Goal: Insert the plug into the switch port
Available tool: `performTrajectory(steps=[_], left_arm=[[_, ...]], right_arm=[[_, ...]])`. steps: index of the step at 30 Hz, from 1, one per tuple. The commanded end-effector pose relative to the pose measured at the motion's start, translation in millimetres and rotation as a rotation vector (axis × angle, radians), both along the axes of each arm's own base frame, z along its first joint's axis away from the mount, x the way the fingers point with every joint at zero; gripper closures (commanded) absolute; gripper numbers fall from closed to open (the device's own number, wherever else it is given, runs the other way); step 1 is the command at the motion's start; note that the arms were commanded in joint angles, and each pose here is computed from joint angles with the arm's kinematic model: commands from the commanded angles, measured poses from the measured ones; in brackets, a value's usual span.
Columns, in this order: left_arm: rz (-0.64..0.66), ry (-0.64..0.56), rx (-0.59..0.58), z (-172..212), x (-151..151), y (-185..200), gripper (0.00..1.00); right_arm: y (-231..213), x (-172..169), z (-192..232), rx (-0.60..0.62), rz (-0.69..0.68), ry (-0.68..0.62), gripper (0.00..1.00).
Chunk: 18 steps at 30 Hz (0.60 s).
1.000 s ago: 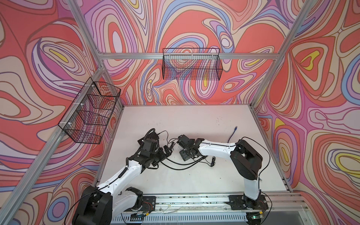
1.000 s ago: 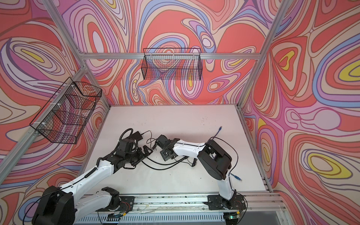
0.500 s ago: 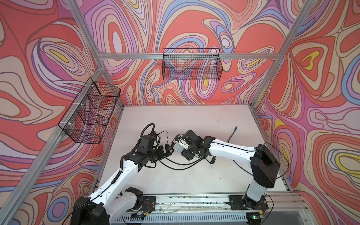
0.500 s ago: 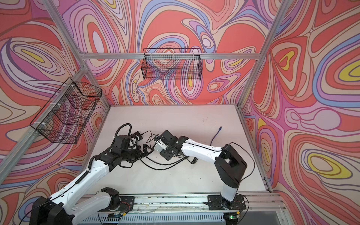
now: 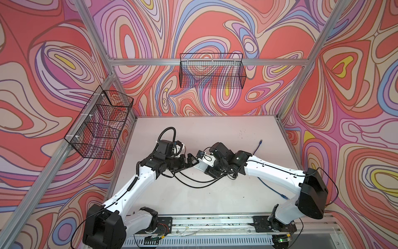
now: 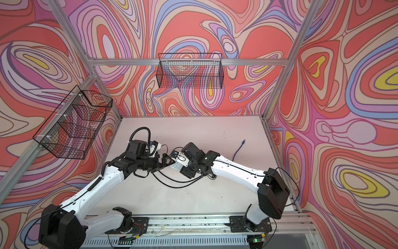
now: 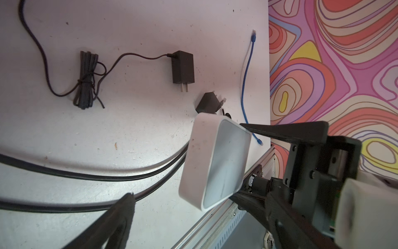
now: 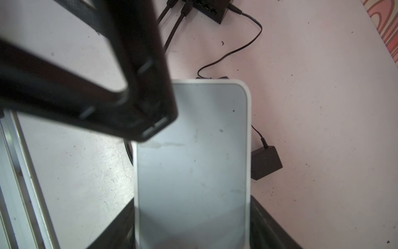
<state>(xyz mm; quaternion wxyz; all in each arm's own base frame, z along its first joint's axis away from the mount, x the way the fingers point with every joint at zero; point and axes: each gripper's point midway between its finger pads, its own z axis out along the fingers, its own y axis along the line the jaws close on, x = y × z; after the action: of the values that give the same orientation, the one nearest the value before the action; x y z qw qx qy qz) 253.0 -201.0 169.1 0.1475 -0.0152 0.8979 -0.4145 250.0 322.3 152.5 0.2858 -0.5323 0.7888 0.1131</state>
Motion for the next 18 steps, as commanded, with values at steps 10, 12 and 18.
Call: performTrajectory(steps=[10, 12, 18], left_arm=[[-0.140, 0.067, -0.127, 7.1, -9.2, -22.0, 0.14], [-0.146, 0.065, -0.134, 10.1, -8.2, -23.5, 0.14], [-0.180, 0.079, -0.145, 10.5, -6.1, -28.0, 0.23]], right_arm=[[9.3, -5.6, 31.4, 0.068, 0.085, -0.046, 0.71], [10.0, -5.7, 32.8, 0.070, 0.091, -0.049, 0.71], [11.6, -5.4, 35.9, 0.074, 0.107, -0.062, 0.71]])
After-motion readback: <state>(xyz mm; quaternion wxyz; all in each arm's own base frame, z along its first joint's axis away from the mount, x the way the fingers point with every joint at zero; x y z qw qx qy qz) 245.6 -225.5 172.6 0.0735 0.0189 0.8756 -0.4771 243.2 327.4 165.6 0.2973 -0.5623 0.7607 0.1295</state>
